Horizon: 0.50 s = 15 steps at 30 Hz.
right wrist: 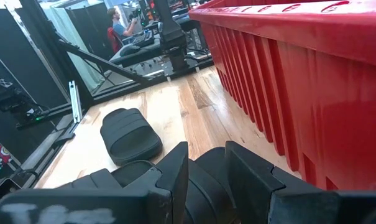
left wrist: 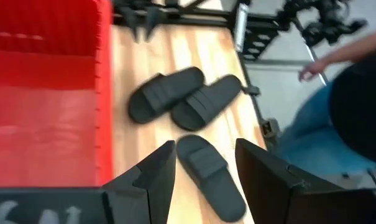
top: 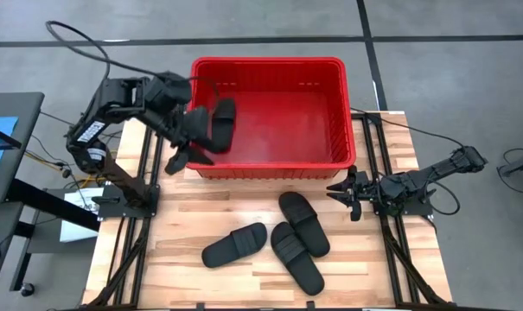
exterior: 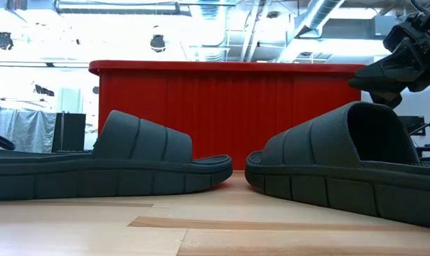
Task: Pick and place slides into bin
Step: Put the black slide into the red organizer bin
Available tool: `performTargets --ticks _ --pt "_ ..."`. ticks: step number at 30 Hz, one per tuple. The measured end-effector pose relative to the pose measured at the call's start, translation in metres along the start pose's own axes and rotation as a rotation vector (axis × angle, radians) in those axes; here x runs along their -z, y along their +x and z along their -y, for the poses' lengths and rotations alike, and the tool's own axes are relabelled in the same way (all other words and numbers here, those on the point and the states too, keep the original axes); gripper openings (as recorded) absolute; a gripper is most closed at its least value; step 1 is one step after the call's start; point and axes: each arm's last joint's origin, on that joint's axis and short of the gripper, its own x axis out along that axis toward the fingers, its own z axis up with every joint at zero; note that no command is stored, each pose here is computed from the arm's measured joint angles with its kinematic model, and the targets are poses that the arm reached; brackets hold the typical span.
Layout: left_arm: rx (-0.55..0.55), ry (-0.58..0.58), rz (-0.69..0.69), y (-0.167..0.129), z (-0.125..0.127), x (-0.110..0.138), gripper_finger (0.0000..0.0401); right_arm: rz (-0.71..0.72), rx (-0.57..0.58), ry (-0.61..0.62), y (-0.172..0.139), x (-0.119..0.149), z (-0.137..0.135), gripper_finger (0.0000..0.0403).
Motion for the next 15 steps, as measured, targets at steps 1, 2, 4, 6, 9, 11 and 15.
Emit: performTargets --ticks 1,2,4,6,9,11,15 --pt "0.008 0.011 -0.004 0.001 0.003 0.000 0.0157 0.000 0.000 0.000 0.000 0.000 0.000 0.0098" --pt "0.013 0.020 -0.009 0.003 0.006 0.000 0.0157 0.000 0.000 0.000 0.000 0.000 0.000 0.0098" --pt "0.015 0.035 -0.020 0.005 0.012 0.000 0.0157 0.000 0.000 0.000 0.000 0.000 0.000 0.0098" --pt "0.019 0.049 -0.025 0.006 0.016 0.000 0.0157 0.000 0.000 0.000 0.000 0.000 0.000 0.0098" --pt "0.003 0.048 -0.032 0.008 0.022 0.000 0.0157 0.000 0.000 0.000 0.000 0.000 0.000 0.0098" --pt "-0.016 0.044 -0.040 0.012 0.024 0.000 0.0157 0.000 0.000 0.000 0.000 0.000 0.000 0.0098" --pt "-0.019 0.041 -0.061 0.022 0.026 -0.003 0.0157 0.000 0.000 0.000 0.000 0.000 0.000 0.0098"
